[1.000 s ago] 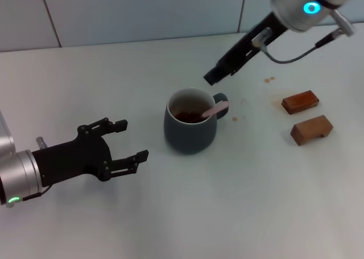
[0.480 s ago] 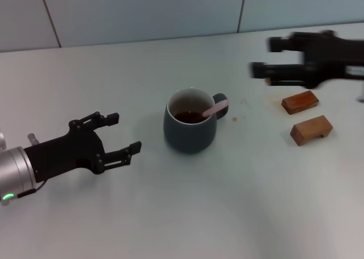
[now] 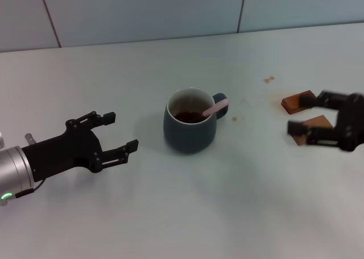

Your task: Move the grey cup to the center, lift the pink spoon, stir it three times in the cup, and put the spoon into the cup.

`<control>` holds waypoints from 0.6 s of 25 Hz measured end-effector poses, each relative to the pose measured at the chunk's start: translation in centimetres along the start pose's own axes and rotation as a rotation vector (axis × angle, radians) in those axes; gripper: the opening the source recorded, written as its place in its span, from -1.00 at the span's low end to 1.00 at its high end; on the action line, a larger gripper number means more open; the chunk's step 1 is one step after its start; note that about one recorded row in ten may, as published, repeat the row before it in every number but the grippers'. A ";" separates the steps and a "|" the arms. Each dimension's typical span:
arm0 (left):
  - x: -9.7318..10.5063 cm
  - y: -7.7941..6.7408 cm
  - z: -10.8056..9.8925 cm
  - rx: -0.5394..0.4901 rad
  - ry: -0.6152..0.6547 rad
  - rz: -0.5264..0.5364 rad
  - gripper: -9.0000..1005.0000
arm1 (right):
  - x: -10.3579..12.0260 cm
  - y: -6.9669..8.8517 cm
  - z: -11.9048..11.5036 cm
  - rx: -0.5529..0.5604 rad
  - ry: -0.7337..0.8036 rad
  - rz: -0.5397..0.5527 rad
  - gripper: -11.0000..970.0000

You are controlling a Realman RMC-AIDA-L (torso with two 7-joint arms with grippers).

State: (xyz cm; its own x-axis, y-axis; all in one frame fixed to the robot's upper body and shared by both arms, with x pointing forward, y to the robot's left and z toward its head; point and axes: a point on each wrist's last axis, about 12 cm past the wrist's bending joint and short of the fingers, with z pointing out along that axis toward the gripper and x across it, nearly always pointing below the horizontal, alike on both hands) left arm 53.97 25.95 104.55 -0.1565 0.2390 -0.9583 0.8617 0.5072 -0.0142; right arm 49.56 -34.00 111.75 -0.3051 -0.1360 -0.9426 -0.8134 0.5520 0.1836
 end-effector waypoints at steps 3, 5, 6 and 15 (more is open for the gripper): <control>0.1 -0.1 0.0 0.000 0.001 -0.005 0.69 | 1.0 -0.4 1.3 0.006 0.102 0.011 0.57; 0.2 0.0 0.1 -0.004 0.008 -0.012 0.69 | 1.3 -0.6 2.2 0.009 0.154 0.013 0.57; 0.2 0.0 0.1 -0.005 0.012 -0.014 0.69 | 1.4 -0.7 2.5 0.009 0.171 0.016 0.57; 0.4 0.0 0.1 -0.012 0.023 -0.028 0.69 | 1.0 -1.4 4.2 0.001 0.190 0.021 0.57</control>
State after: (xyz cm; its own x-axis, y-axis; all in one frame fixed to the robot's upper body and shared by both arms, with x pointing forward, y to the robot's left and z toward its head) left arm 53.93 25.95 104.15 -0.1920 0.2435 -0.9507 0.8509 0.5239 -0.0377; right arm 52.49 -31.43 109.33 -0.4098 -0.2770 -0.8691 -0.8053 0.5574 0.2020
